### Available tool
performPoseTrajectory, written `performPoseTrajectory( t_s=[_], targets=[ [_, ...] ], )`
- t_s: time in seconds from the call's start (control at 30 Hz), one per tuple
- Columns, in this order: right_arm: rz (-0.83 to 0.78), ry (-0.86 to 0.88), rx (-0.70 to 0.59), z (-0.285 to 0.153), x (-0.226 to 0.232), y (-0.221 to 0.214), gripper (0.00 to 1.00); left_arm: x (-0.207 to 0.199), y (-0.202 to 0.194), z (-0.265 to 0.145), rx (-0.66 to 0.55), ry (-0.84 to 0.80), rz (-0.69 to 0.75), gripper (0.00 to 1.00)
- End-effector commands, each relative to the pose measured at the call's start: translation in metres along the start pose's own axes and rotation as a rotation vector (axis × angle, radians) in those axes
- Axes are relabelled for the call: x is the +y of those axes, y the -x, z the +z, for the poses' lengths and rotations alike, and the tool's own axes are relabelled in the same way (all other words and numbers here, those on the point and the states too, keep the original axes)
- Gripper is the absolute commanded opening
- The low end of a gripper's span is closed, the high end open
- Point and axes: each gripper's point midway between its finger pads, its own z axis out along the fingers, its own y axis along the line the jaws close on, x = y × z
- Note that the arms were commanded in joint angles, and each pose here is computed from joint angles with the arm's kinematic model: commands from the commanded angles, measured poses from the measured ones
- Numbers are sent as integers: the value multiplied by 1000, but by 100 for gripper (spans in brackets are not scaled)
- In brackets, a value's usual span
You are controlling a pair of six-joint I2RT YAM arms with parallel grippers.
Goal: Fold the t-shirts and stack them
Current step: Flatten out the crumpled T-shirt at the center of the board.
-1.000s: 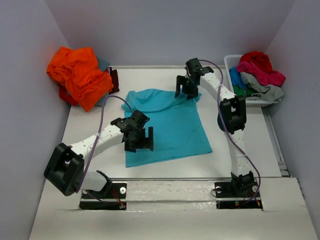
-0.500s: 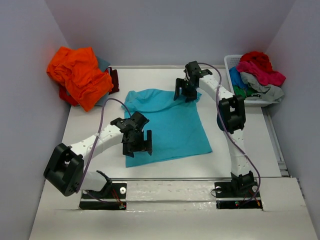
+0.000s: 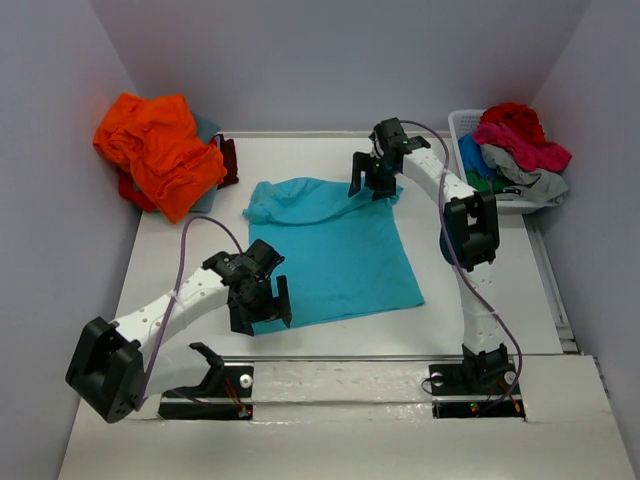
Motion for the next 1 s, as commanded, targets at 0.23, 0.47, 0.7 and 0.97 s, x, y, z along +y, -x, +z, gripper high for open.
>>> performPoseTrajectory(
  t_s=[0.23, 0.47, 0.7, 0.97],
  targets=[
    [-50, 99, -85, -42, 33, 21, 79, -5, -4, -4, 47, -79, -137, 99],
    [-64, 145, -134, -76, 47, 22, 79, -13, 44, -29, -34, -129, -129, 99],
    [-76, 140, -148, -84, 49, 24, 79, 1, 48, -15, 21, -22, -30, 99],
    [-69, 163, -145, -87, 55, 27, 79, 37, 23, -3, 111, 166, -119, 99]
  ],
)
